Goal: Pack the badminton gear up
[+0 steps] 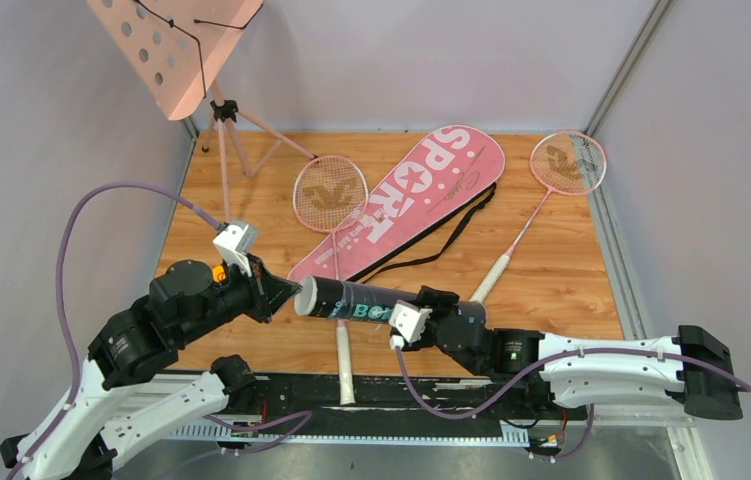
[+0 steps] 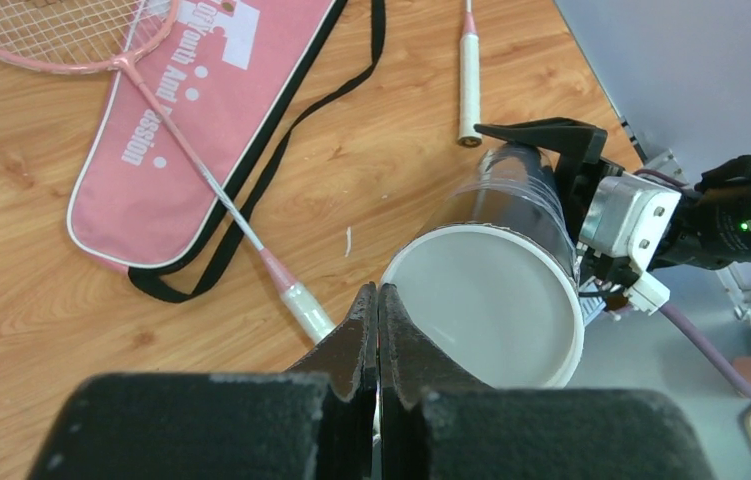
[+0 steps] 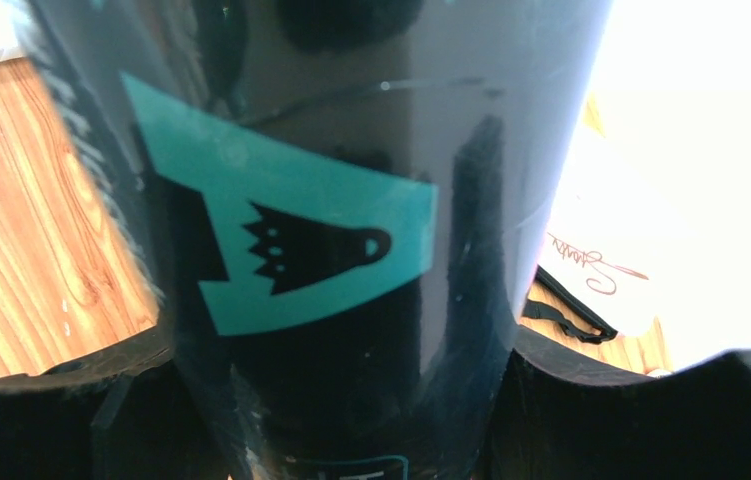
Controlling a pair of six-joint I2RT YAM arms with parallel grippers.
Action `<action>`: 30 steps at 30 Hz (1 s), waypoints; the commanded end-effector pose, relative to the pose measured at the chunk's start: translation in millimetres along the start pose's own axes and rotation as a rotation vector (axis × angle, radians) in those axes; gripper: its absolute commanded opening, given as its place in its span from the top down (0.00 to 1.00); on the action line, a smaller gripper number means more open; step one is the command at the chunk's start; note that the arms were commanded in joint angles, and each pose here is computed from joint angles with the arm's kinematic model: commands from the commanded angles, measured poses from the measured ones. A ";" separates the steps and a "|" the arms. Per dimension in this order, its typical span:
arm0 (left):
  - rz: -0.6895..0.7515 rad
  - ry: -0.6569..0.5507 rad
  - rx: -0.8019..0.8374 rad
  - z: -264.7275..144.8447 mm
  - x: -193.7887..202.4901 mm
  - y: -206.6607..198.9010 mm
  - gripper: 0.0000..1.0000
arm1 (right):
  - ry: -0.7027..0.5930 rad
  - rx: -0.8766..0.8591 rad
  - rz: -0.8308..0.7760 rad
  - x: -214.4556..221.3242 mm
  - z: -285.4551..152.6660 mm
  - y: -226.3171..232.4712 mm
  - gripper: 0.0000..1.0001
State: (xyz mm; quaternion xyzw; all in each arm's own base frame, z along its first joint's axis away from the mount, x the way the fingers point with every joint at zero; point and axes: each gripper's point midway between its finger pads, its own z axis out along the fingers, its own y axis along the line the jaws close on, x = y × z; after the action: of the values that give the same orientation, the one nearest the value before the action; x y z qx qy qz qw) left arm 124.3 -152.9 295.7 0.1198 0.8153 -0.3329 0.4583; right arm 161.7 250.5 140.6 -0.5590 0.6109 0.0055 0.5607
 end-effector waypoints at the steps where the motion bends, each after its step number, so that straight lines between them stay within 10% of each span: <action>1: 0.028 -0.019 -0.068 0.3 -10.2 9.4 1.00 | -0.115 0.061 0.108 -41.8 -3.2 -23.8 0.75; 30: -0.034 -0.064 -0.094 17.7 -9.3 15.5 0.97 | -0.124 0.037 0.168 -47.8 3.6 -20.4 0.74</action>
State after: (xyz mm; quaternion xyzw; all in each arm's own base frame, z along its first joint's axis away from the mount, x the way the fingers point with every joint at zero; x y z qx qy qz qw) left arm 142.2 -151.8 285.9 0.0932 0.8239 -0.3027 0.4699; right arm 164.6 249.5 132.2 -0.5499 0.6328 0.0088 0.5451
